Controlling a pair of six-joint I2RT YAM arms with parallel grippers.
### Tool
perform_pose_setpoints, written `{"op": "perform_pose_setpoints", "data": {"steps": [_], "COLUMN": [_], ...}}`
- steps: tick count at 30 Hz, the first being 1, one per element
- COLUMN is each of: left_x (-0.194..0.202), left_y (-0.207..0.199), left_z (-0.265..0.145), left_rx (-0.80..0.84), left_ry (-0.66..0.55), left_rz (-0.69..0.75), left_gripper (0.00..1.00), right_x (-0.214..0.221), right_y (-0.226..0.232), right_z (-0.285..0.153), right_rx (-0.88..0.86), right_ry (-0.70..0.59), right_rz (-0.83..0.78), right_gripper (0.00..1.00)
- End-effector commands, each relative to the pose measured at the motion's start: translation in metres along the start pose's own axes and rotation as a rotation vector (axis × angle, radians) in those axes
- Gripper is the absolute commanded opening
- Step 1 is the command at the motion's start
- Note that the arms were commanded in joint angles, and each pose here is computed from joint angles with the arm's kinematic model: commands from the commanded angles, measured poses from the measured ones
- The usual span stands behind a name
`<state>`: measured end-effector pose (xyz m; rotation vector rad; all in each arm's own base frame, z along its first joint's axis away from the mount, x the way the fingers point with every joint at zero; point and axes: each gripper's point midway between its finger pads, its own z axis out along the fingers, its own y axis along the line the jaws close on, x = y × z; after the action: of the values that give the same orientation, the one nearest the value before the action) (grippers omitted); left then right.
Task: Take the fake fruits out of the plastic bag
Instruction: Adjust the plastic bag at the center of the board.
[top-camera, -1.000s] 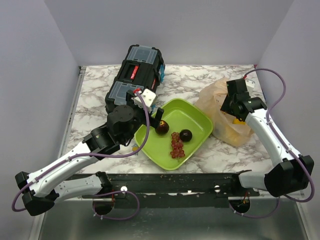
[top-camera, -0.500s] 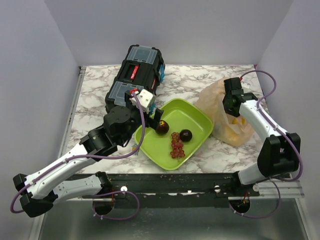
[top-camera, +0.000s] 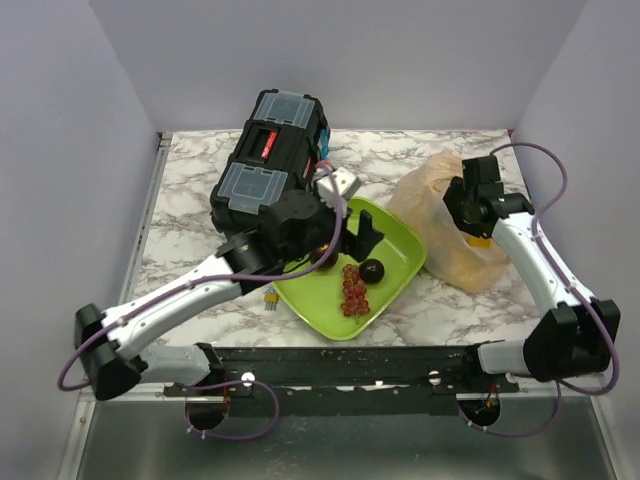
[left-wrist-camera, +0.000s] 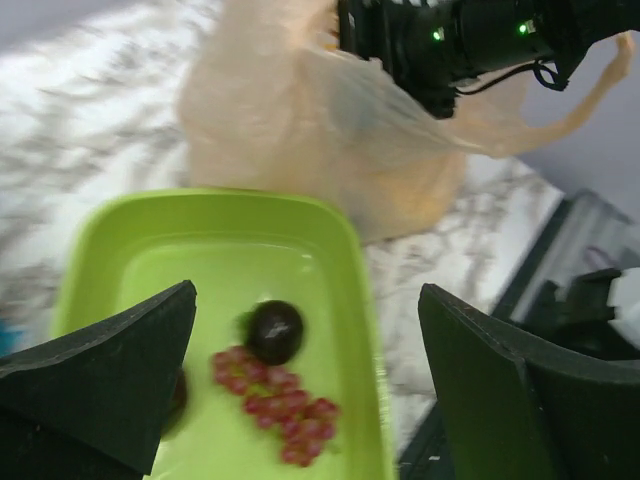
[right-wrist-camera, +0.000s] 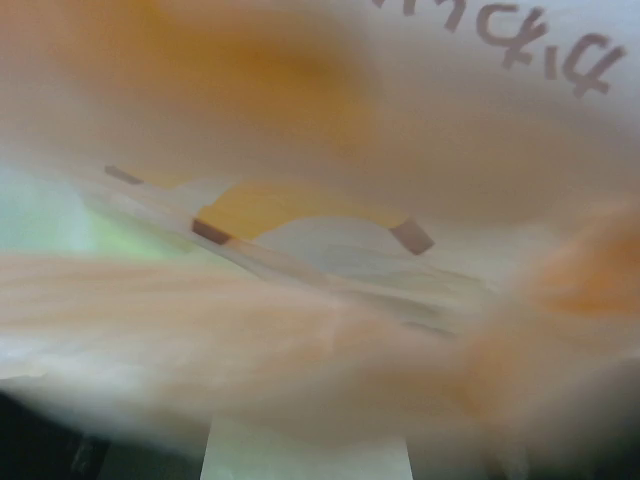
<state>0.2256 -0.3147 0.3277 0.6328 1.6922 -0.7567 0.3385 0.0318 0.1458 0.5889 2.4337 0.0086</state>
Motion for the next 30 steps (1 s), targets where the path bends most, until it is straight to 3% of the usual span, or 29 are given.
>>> {"op": "perform_pose_setpoints", "data": {"steps": [1,9,14,18,30], "left_x": [-0.014,-0.006,0.008,0.030,0.054], "left_y": [-0.068,-0.082,-0.078,-0.067,-0.042], "left_z": [0.054,0.147,0.182,0.203,0.210], "left_rx": [0.270,0.262,0.088,-0.051,-0.215], "left_ry": [0.049,0.047,0.044,0.137,0.181], "left_rz": [-0.331,-0.593,-0.606,-0.675,-0.719], "left_gripper": [0.91,0.90,0.89,0.86,0.75], "right_x": [0.001,-0.005,-0.013,-0.017,-0.018], "right_y": [0.003,-0.029,-0.029,-0.026,-0.042], "right_z": [-0.030,-0.044,-0.054,-0.058,-0.062], "right_rx": [-0.075,0.074,0.047,0.025,0.100], "right_ry": [-0.005,-0.073,-0.140,-0.149,-0.173], "right_rz": [0.001,0.054,0.082,0.075,0.056], "right_gripper": [0.67,0.70,0.68,0.67,0.67]}}
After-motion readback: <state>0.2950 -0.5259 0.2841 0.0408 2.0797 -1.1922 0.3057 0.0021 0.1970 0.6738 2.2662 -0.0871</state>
